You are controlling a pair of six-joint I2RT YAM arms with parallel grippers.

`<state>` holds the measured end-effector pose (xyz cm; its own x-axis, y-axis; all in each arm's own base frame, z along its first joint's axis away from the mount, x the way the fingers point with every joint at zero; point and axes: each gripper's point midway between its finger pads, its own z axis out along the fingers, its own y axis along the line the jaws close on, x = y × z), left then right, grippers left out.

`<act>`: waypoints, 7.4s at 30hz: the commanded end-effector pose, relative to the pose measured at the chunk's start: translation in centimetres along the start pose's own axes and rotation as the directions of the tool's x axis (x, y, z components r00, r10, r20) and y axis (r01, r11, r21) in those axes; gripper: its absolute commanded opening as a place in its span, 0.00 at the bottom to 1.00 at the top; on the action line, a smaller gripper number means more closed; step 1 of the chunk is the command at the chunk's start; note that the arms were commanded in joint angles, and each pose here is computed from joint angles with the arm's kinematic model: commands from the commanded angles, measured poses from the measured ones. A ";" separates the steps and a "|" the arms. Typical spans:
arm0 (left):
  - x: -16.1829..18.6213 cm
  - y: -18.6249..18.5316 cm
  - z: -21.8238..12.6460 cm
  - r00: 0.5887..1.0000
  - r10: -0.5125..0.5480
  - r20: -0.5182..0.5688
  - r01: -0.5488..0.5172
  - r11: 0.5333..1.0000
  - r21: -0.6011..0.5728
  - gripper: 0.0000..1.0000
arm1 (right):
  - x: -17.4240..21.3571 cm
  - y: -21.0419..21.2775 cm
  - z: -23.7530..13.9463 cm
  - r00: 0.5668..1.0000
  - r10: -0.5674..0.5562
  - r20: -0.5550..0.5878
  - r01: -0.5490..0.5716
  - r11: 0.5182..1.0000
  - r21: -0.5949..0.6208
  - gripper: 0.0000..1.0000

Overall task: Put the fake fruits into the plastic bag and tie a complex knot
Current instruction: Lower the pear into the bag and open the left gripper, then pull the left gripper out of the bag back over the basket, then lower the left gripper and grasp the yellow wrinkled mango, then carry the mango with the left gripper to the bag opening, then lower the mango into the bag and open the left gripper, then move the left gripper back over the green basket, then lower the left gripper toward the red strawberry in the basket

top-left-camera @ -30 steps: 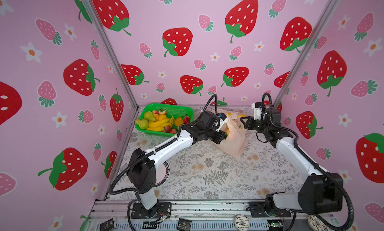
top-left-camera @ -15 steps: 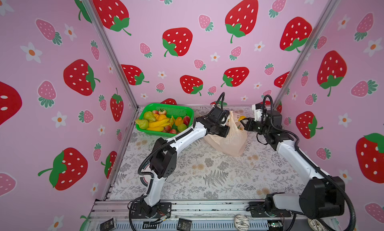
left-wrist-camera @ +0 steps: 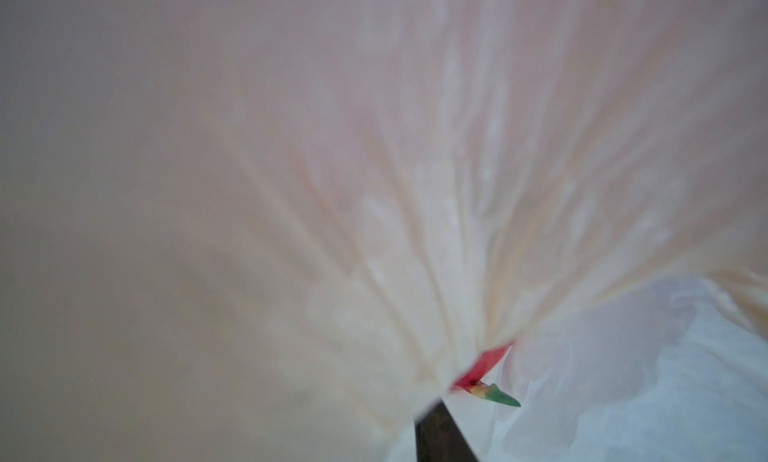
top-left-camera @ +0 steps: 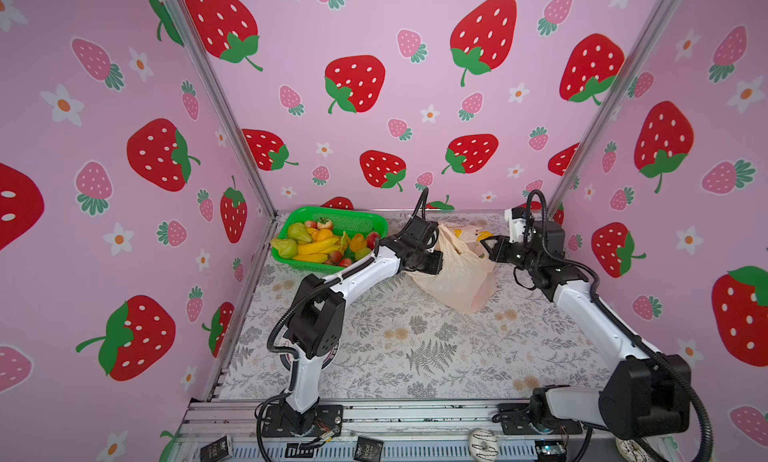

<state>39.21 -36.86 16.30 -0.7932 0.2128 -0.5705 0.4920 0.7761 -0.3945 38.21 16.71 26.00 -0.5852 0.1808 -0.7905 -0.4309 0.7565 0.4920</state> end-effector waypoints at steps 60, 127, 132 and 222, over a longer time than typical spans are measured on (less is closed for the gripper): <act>-5.1 30.2 -5.2 0.973 -0.154 0.170 0.228 0.728 -0.646 0.58 | -4.7 2.1 0.1 0.996 -0.074 0.056 0.075 0.997 -0.022 0.07; -5.1 -9.0 -9.4 0.931 -0.006 0.365 -0.087 0.967 0.238 0.15 | -3.5 1.8 0.6 0.998 -0.048 0.031 0.050 0.998 -0.041 0.08; -4.3 -9.5 -6.5 0.944 0.015 0.330 -0.095 0.969 0.228 0.15 | -3.3 1.7 0.7 0.999 -0.047 0.025 0.048 0.998 -0.043 0.08; 2.1 30.9 -14.7 0.966 -0.165 0.198 0.257 0.655 -0.710 0.59 | -1.9 0.1 1.6 0.997 -0.076 -0.027 0.076 0.997 0.005 0.08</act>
<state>46.73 -4.46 12.48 -0.7768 -0.0701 -0.6258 -0.1321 0.9898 0.0531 40.37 17.45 27.45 -0.5617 0.1201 -0.8186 -0.4716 0.7665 0.4360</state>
